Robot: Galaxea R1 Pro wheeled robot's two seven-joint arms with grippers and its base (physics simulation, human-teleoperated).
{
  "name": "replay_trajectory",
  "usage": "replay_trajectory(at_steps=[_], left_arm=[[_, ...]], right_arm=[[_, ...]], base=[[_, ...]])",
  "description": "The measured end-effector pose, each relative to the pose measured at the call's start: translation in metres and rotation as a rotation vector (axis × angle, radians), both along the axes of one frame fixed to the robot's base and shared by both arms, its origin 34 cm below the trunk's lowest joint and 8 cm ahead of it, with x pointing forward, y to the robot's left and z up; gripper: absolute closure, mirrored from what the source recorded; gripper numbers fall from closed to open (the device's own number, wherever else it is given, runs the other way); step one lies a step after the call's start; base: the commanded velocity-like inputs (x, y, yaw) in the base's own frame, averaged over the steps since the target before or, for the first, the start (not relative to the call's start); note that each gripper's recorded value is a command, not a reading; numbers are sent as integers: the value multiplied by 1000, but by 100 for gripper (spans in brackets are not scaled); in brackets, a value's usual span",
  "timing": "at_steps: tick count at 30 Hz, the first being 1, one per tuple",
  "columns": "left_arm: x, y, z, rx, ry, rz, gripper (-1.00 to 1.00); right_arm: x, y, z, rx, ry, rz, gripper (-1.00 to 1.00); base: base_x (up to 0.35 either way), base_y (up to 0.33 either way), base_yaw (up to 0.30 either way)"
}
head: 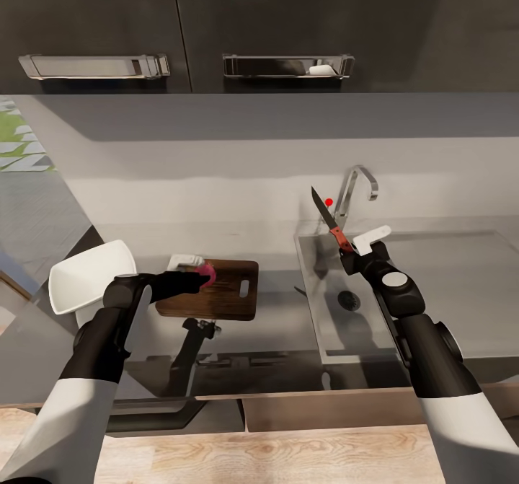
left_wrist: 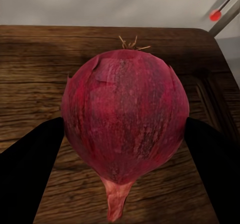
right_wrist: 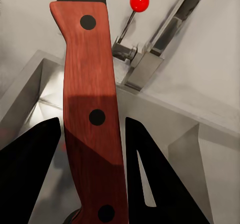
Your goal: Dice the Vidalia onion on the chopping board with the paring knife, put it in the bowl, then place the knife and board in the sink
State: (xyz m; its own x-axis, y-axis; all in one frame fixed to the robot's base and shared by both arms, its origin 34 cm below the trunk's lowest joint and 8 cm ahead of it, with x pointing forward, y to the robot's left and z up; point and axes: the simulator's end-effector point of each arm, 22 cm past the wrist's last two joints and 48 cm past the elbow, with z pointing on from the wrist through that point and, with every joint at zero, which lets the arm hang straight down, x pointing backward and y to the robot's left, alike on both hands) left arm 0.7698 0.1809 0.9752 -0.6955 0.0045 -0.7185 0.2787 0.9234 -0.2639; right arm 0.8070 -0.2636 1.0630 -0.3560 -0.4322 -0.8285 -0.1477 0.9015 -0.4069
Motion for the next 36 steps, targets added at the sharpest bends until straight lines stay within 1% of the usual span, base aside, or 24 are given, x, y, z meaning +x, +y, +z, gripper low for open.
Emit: replay_trajectory(at_steps=[5,12,36], left_arm=[[0,0,0,0,0,1,100],[0,0,-2,0,2,1,100],[0,0,-9,0,14,0,100]], right_arm=[[0,2,0,-1,1,5,100],[-1,12,-4,-9,7,27,100],[-1,13,-13,-10,19,29,100]], base=[[0,0,0],[0,0,0],[0,0,0]])
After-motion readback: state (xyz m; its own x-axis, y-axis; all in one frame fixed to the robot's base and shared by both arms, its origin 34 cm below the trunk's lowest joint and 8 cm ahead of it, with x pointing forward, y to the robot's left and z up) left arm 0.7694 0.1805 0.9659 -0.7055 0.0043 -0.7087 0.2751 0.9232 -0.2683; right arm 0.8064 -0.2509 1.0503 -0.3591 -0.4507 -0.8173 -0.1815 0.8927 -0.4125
